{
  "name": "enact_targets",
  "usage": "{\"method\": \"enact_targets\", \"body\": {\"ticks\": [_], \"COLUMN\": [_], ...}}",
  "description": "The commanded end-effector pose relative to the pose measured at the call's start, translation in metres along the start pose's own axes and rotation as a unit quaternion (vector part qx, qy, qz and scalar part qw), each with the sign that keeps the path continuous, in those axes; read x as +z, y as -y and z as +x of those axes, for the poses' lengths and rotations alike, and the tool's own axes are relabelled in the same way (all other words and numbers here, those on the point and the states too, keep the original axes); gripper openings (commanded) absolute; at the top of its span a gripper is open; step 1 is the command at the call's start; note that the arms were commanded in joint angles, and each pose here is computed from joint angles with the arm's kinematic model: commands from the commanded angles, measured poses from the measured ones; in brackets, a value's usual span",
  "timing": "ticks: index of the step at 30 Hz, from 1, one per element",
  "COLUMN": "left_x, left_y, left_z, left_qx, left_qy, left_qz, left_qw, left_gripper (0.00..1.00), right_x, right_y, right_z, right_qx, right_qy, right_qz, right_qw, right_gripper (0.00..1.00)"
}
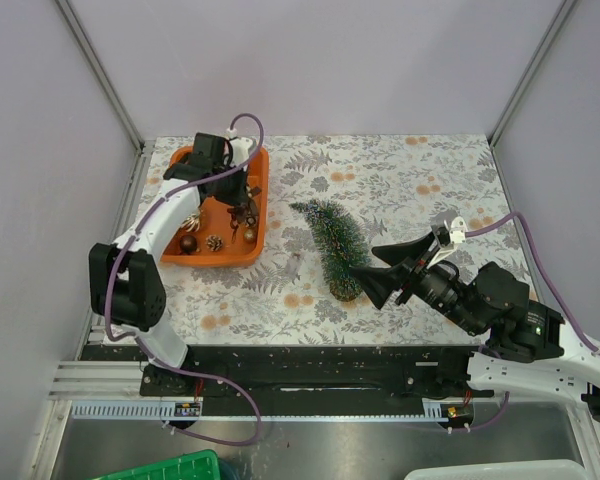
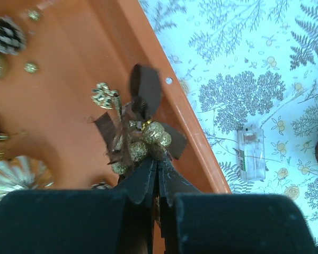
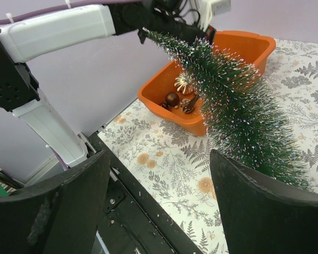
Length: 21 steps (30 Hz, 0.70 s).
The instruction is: Decorate the small christmas tree
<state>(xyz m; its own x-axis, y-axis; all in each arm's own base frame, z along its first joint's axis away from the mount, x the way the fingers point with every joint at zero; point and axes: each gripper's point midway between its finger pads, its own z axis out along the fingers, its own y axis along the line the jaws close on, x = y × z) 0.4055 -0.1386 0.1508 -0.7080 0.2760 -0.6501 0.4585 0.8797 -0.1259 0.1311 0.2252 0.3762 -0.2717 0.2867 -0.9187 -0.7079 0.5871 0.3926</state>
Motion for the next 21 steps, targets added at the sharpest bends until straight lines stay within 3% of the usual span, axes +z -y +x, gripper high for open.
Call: {"method": "enact_targets", "body": {"ticks": [1, 7, 12, 16, 21], "left_x": [-0.065, -0.132, -0.199, -0.263, -0.340], "left_y": [-0.004, 0.008, 0.047, 0.085, 0.138], "left_z": [-0.053, -0.088, -0.106, -0.113, -0.104], "left_qx": [0.040, 0.086, 0.135, 0.190, 0.274], "left_qy": [0.074, 0.141, 0.198, 0.272, 0.359], "left_qz": [-0.038, -0.047, 0.008, 0.050, 0.113], "left_qw": [0.996, 0.985, 0.971, 0.942, 0.885], "left_gripper": [0.02, 0.00, 0.00, 0.00, 0.00], "right_x": [-0.003, -0.001, 0.003, 0.009, 0.019], "right_y": [-0.007, -0.010, -0.015, -0.022, -0.040], "right_z": [-0.011, -0.015, -0.023, -0.031, -0.048], "right_qx": [0.013, 0.011, -0.001, -0.018, -0.034], "right_qy": [0.012, 0.016, 0.019, 0.021, 0.038], "right_qz": [-0.013, -0.017, -0.020, -0.027, -0.055], "right_qw": [1.000, 1.000, 1.000, 0.999, 0.997], "right_gripper": [0.83, 0.83, 0.83, 0.85, 0.89]}}
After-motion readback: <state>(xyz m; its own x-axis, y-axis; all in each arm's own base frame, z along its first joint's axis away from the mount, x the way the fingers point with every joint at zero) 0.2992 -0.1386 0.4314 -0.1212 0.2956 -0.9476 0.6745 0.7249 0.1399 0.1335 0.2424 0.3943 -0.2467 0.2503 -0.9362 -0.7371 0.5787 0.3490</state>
